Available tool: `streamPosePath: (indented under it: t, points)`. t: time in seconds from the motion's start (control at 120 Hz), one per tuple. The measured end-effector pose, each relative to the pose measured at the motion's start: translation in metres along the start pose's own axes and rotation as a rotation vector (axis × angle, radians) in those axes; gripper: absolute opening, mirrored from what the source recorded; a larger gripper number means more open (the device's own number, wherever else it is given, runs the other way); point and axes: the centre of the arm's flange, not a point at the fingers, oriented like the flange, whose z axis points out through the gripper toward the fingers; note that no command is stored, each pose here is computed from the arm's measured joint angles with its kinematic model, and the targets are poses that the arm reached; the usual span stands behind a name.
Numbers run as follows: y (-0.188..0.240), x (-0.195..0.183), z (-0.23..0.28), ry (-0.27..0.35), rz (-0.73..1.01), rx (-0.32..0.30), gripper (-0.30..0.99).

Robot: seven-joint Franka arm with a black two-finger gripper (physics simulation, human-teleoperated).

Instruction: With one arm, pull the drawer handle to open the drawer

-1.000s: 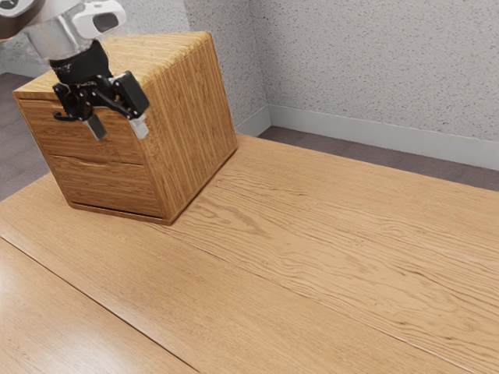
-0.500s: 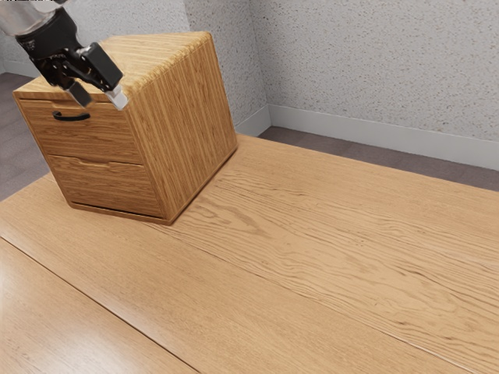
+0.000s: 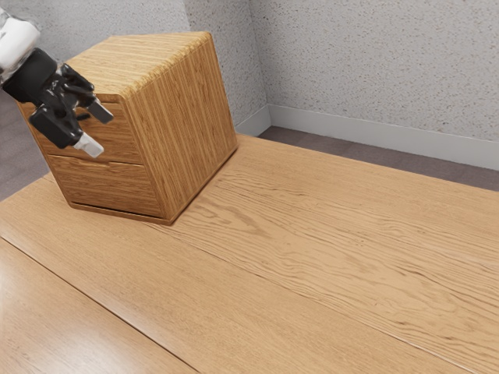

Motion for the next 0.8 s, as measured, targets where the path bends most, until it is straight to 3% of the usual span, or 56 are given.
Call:
streamPosePath:
  t: [0.05,0.167,0.283,0.408,0.508,0.6,0.8]
  points:
    - [-0.016,-0.018,0.010,0.014,0.046,-0.012,0.69]
    - [-0.062,-0.114,0.029,0.091,-0.035,-0.080,0.69]
    - [-0.072,-0.142,0.028,0.134,0.033,-0.101,0.69]
    - [-0.083,-0.161,0.046,0.337,0.163,-0.188,0.69]
    - [-0.102,-0.196,0.016,0.434,0.198,-0.133,0.69]
    - [-0.110,-0.216,-0.011,0.439,0.223,-0.068,0.69]
    - [-0.104,-0.234,-0.066,0.349,0.256,-0.001,0.69]
